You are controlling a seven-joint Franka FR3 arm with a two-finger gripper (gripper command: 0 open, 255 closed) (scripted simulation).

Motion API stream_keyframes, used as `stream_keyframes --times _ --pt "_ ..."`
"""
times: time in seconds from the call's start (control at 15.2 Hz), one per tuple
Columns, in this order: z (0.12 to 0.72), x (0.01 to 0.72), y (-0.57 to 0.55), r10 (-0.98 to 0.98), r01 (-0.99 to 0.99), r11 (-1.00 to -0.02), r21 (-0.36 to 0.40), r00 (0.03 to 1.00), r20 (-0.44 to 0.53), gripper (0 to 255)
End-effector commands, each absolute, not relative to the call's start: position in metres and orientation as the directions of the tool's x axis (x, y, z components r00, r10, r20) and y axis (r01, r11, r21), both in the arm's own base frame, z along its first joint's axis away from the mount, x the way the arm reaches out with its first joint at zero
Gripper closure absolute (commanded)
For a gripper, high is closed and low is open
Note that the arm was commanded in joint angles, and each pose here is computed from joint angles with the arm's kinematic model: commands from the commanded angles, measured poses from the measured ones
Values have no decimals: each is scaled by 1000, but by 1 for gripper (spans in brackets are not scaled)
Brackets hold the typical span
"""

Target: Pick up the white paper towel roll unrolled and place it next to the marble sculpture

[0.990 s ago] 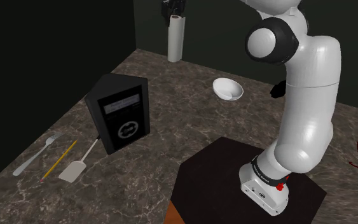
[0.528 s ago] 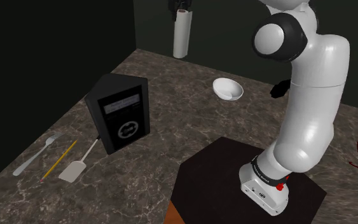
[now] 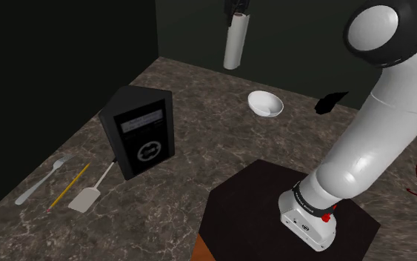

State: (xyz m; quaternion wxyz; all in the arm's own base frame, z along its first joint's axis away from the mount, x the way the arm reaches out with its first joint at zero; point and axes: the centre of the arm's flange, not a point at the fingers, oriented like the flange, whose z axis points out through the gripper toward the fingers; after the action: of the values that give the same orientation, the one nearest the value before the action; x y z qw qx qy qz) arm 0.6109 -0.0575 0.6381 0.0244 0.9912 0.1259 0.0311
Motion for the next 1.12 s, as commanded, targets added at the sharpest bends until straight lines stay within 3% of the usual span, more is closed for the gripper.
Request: stream_keyframes --times 0.0,1.06 --pt "640 589 -79 252 249 -967 56 966 56 255" --pt "658 448 -235 252 249 -967 56 966 56 255"
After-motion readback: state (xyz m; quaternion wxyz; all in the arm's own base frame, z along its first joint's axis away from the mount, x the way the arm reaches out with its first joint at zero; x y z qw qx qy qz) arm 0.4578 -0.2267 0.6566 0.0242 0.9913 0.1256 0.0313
